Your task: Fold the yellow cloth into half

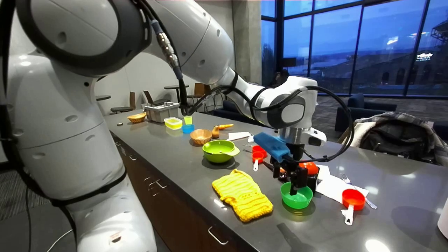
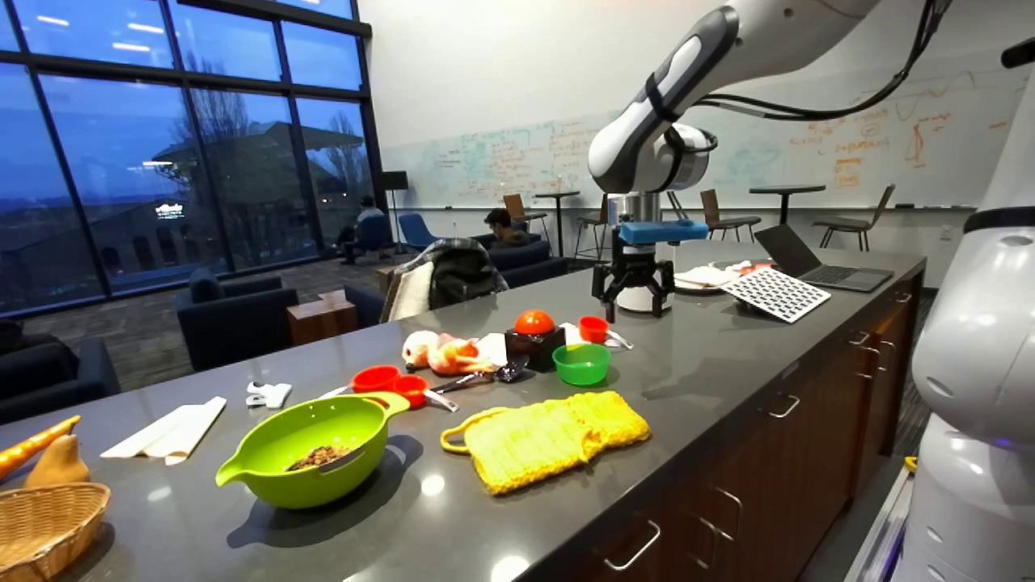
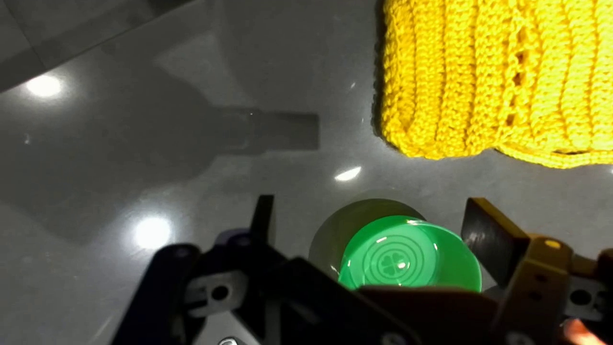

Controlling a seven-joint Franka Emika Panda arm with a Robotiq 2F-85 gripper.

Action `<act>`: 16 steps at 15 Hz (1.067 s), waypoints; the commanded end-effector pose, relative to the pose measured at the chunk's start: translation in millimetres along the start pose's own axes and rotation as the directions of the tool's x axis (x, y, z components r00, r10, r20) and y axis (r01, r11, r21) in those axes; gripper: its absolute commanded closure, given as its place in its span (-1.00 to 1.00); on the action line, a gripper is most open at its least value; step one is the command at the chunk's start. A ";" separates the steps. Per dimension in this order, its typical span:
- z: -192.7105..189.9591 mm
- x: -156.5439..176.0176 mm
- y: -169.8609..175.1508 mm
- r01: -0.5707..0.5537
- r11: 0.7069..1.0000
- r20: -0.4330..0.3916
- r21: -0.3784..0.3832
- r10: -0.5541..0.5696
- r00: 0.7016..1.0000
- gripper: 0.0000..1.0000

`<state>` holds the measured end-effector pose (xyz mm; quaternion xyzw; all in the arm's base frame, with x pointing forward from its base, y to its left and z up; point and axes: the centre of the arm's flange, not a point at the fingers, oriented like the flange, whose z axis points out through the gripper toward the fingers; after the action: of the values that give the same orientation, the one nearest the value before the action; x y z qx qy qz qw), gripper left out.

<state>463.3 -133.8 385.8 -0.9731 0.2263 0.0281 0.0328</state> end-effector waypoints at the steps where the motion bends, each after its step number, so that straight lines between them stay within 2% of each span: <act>1: -1.1 -0.1 0.4 -0.001 1.000 -0.002 0.001 0.001 1.000 -1.00; 5: 7.7 -1.6 -7.5 0.022 1.000 0.027 0.018 -0.022 0.999 -1.00; 8: 22.8 -6.3 -18.0 0.022 0.997 0.077 0.069 -0.027 0.997 -1.00; 16: 75.1 -17.0 -38.5 -0.034 0.990 0.194 0.137 0.007 0.981 -1.00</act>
<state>465.4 -95.0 331.9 -0.9620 0.2326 0.0957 0.1059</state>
